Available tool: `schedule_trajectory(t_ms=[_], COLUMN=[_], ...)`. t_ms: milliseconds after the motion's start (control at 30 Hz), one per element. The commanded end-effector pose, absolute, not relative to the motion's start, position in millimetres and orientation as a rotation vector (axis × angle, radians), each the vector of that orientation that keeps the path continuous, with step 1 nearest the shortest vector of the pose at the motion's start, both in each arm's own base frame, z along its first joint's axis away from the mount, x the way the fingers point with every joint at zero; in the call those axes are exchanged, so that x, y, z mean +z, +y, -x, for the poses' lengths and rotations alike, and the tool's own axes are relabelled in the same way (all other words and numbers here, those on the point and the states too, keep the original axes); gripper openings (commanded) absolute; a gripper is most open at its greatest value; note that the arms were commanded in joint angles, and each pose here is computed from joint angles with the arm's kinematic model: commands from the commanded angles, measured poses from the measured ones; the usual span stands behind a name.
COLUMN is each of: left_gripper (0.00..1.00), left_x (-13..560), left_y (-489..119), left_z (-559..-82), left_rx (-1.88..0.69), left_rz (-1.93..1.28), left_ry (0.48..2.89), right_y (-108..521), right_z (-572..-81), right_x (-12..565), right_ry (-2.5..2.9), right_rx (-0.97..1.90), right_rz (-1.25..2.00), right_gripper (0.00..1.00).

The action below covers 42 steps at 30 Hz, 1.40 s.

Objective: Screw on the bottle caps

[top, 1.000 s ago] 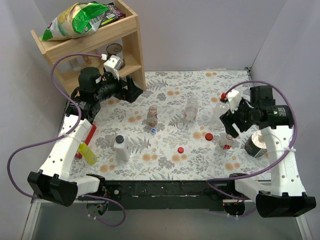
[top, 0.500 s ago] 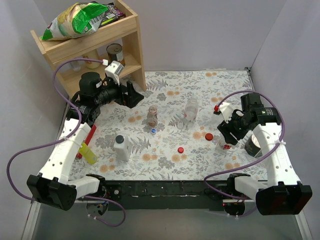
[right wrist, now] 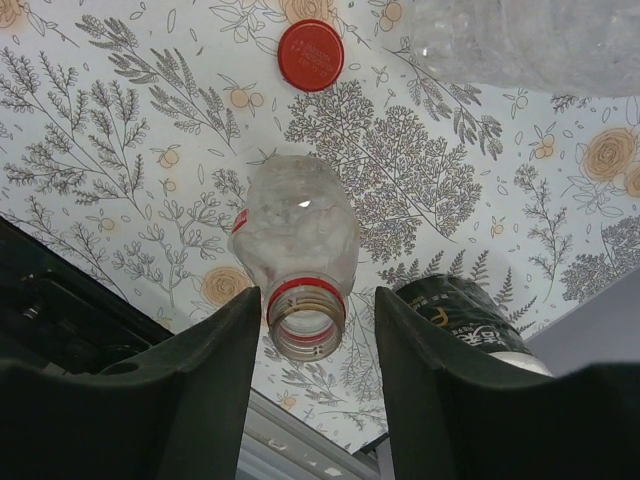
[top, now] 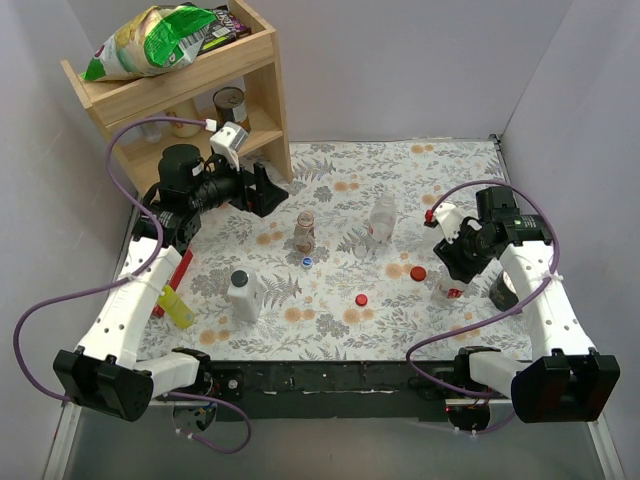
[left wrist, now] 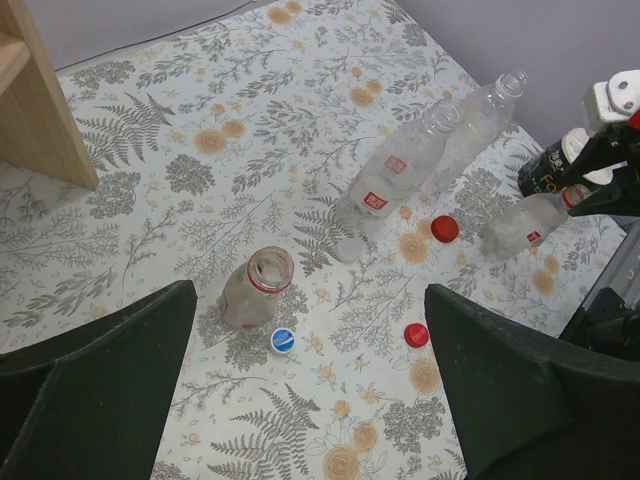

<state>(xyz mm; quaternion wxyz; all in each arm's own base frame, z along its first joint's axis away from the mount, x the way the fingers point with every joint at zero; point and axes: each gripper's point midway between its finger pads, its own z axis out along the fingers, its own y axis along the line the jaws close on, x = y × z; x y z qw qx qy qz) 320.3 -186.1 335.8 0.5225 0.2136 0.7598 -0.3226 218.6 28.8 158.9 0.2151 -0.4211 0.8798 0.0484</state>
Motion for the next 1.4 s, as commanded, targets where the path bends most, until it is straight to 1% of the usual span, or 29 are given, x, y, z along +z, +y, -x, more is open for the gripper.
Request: schedule_trajectory(t_ms=[0, 100, 200, 233, 300, 333, 400, 433, 467, 500, 533, 633, 667, 767, 867, 967, 1133, 1367], left_gripper=[0.98, 0.98, 0.98, 0.98, 0.98, 0.98, 0.98, 0.98, 0.98, 0.98, 0.98, 0.98, 0.98, 0.98, 0.98, 0.98, 0.98, 0.98], left_x=[352.5, 349.8, 348.6, 347.8, 345.4, 345.6, 346.0, 342.1, 340.8, 339.7, 332.5, 321.4, 315.2, 293.5, 282.1, 272.9, 256.0, 239.1], left_y=[-188.0, -188.7, -189.5, -190.5, -194.1, -197.1, -204.9, -211.3, -216.3, -227.3, -235.3, -267.7, -286.0, -318.0, -331.3, -339.3, -353.1, -372.1], left_z=[-318.1, -317.5, -316.5, -316.3, -313.8, -310.4, -304.8, -302.8, -301.0, -292.3, -290.6, -263.6, -249.1, -218.7, -214.5, -217.0, -210.1, -202.1], left_rx=[-0.783, -0.789, -0.794, -0.796, -0.811, -0.824, -0.83, -0.847, -0.846, -0.881, -0.91, -1.009, -1.042, -1.04, -1.023, -1.005, -1.062, -1.105], left_rz=[-0.534, -0.538, -0.546, -0.555, -0.596, -0.627, -0.711, -0.75, -0.799, -0.852, -0.887, -1.042, -1.114, -1.282, -1.318, -1.363, -1.414, -1.464], left_ry=[1.772, 1.778, 1.779, 1.777, 1.77, 1.759, 1.732, 1.733, 1.718, 1.713, 1.727, 1.712, 1.698, 1.65, 1.597, 1.564, 1.547, 1.52], right_y=[26.7, 28.3, 29.6, 31.0, 34.7, 35.5, 45.3, 49.2, 61.0, 64.4, 68.8, 91.8, 100.4, 122.1, 147.6, 162.8, 177.4, 191.6], right_z=[-221.9, -220.1, -219.0, -219.8, -220.6, -221.9, -218.3, -207.4, -206.0, -206.4, -203.1, -188.7, -184.3, -173.9, -160.8, -157.8, -172.8, -189.0], right_x=[152.7, 148.7, 147.2, 148.9, 156.4, 168.9, 186.0, 195.7, 216.0, 225.2, 238.6, 263.4, 267.3, 279.4, 300.6, 316.9, 331.5, 333.6], right_ry=[2.44, 2.451, 2.463, 2.46, 2.446, 2.434, 2.388, 2.385, 2.287, 2.26, 2.194, 2.002, 1.972, 1.9, 1.785, 1.718, 1.654, 1.612], right_rx=[0.117, 0.138, 0.157, 0.166, 0.188, 0.189, 0.254, 0.302, 0.363, 0.368, 0.362, 0.416, 0.461, 0.585, 0.738, 0.816, 0.821, 0.798], right_rz=[1.167, 1.169, 1.174, 1.176, 1.174, 1.17, 1.196, 1.219, 1.273, 1.258, 1.26, 1.34, 1.347, 1.361, 1.385, 1.404, 1.404, 1.44], right_gripper=[0.55, 0.5, 0.38, 0.31, 0.23, 0.18, 0.13, 0.11, 0.11, 0.11, 0.09, 0.01, 0.01, 0.01, 0.01, 0.01, 0.01, 0.01])
